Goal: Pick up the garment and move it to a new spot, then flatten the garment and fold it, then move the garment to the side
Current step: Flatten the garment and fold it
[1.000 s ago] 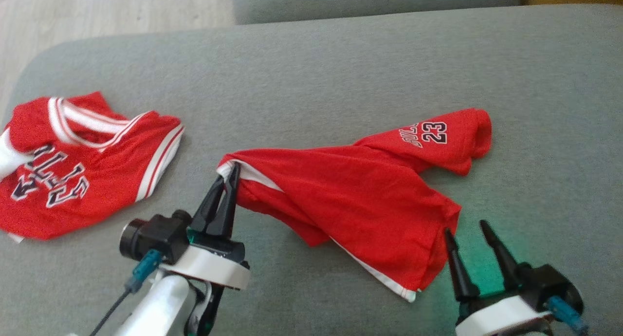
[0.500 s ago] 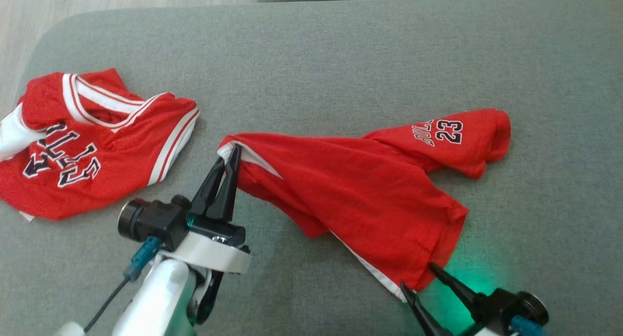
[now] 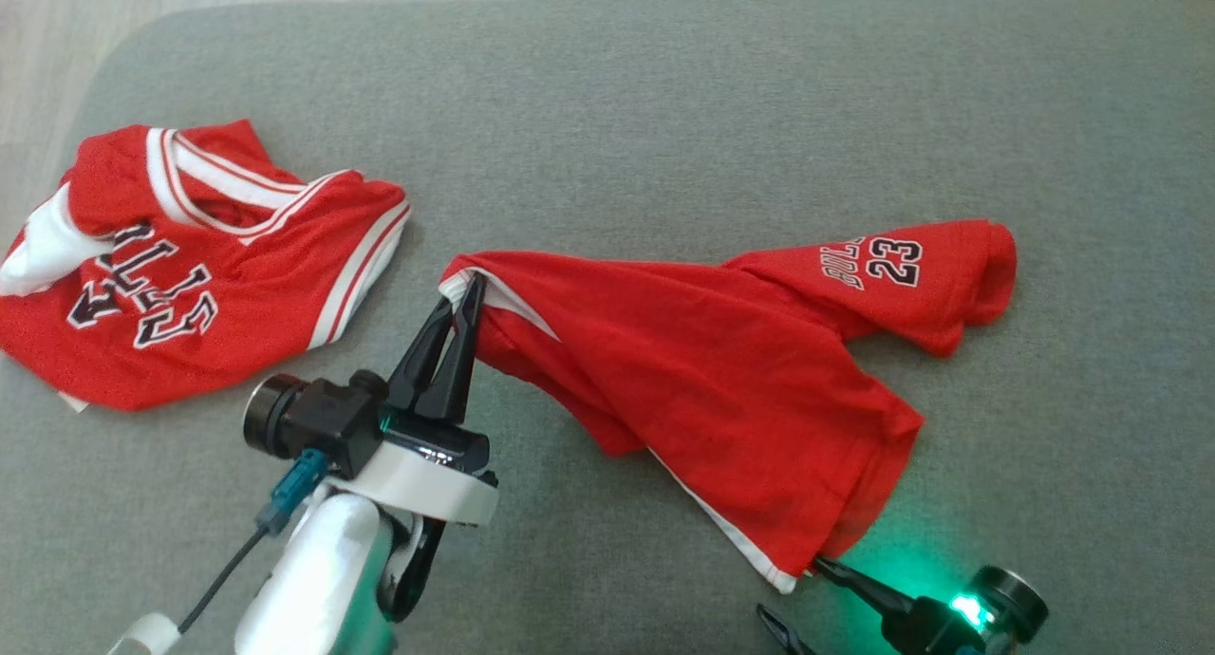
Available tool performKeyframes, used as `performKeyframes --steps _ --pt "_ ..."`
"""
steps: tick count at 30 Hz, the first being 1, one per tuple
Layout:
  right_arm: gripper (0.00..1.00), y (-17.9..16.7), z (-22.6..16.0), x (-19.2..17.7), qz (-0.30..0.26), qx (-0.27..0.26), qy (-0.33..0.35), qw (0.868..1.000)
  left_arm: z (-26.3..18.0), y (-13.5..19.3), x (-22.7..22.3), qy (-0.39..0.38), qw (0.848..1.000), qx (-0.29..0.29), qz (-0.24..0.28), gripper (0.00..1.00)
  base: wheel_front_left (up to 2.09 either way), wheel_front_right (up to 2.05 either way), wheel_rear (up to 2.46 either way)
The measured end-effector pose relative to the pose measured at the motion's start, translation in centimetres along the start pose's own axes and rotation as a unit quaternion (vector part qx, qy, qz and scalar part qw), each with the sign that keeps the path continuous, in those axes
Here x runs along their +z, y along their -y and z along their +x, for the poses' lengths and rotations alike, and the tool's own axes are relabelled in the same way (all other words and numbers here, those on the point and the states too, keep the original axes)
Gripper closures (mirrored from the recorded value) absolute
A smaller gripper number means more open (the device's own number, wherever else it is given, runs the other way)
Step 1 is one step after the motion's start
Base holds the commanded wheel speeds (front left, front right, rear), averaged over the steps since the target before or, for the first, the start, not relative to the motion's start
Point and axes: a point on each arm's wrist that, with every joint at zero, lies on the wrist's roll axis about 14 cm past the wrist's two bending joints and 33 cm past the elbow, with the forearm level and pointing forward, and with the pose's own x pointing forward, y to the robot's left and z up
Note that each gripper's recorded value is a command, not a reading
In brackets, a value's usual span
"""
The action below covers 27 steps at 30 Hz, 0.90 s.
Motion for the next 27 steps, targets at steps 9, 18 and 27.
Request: performKeyframes --steps 9,18,27 --pt "1.0 1.7 1.1 -0.1 -0.001 -0.012 -0.005 1.0 -0.4 -0.8 0.1 0.001 1.0 0.013 0.002 1.0 0.0 0.0 0.0" --pt "1.0 3.5 0.7 3.3 0.001 -0.058 0.049 0.997 -0.4 -0.3 1.5 0.019 1.0 0.004 0.011 1.0 0.0 0.0 0.0" --pt "1.0 11.3 -4.9 13.2 -0.054 -0.199 0.201 0.958 1.6 1.8 5.4 0.065 0.994 -0.057 0.063 1.0 0.0 0.0 0.0"
